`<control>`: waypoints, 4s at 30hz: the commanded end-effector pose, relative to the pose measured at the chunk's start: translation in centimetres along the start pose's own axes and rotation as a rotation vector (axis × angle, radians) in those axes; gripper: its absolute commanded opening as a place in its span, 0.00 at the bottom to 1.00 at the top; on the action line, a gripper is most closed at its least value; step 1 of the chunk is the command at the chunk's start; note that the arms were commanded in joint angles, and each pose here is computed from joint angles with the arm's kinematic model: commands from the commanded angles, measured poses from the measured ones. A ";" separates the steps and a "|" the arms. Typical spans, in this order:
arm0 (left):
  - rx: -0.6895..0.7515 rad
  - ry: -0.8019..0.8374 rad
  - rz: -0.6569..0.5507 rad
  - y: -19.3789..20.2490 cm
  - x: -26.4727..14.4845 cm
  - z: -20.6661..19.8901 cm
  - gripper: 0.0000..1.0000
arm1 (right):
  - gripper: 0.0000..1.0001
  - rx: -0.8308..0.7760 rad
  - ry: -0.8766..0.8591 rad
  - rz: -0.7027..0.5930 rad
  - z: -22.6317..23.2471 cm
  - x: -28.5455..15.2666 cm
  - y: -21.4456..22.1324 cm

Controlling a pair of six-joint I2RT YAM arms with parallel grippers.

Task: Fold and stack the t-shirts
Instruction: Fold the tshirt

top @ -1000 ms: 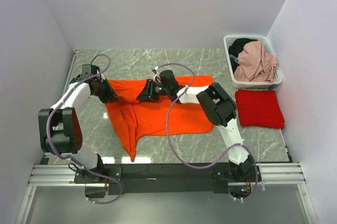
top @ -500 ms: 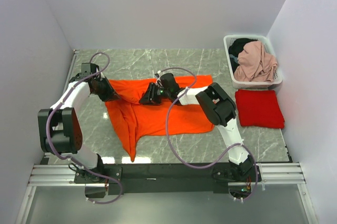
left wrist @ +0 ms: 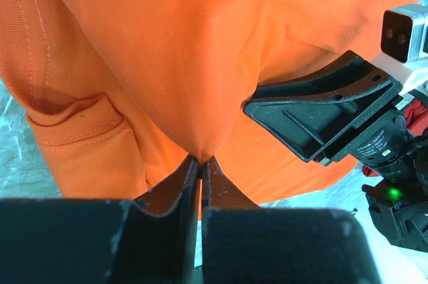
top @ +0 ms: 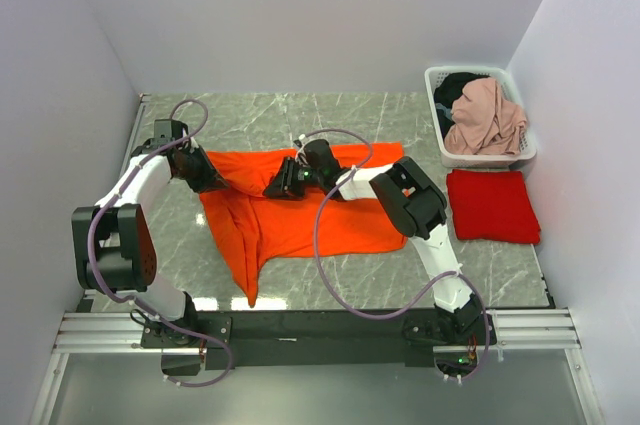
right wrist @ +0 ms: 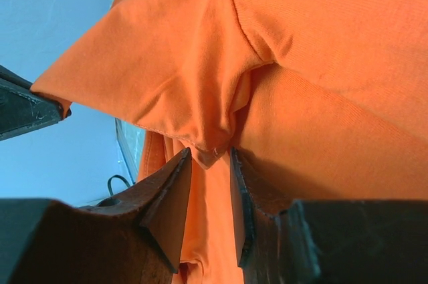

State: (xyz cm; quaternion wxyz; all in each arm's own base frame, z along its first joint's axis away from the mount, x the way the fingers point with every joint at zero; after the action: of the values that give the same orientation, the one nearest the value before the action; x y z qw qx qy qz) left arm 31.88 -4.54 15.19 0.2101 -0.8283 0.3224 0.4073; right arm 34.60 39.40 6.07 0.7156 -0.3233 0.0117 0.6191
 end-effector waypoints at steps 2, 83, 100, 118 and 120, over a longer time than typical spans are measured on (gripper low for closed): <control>0.003 0.043 -0.036 -0.7 -0.7 -0.9 0.08 | 0.36 -0.030 -0.046 -0.008 0.9 0.7 -0.4; -0.139 -0.069 -0.433 -6.2 -2.7 1.3 0.76 | 0.43 -0.213 0.619 -0.216 -4.9 -19.0 -9.6; -0.147 -0.190 -0.358 -14.4 8.1 1.6 0.43 | 0.37 0.164 0.750 -0.225 -15.5 -21.8 -11.4; -0.283 -0.257 -0.359 -18.6 10.0 4.4 0.45 | 0.37 0.336 0.770 -0.287 -19.3 -22.9 -14.2; -0.265 -0.225 -0.367 -19.1 9.7 3.5 0.52 | 0.37 0.301 0.760 -0.282 -19.0 -23.1 -14.9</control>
State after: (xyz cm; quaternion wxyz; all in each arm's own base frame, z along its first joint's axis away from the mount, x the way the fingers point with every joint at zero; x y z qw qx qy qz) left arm 48.01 6.02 8.29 0.1992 -0.8552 0.0991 0.4681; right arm 48.83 11.27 7.41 0.7825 -0.4048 0.3064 0.3605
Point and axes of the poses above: each gripper's point midway between its finger pads, its own x axis out along the fingers, its own z axis along the line the jaws close on, y = z × x, the point moved 6 cm from there along -x, back along the fingers, and after that the axes turned 13 degrees about -x, right-handed, at the moved point
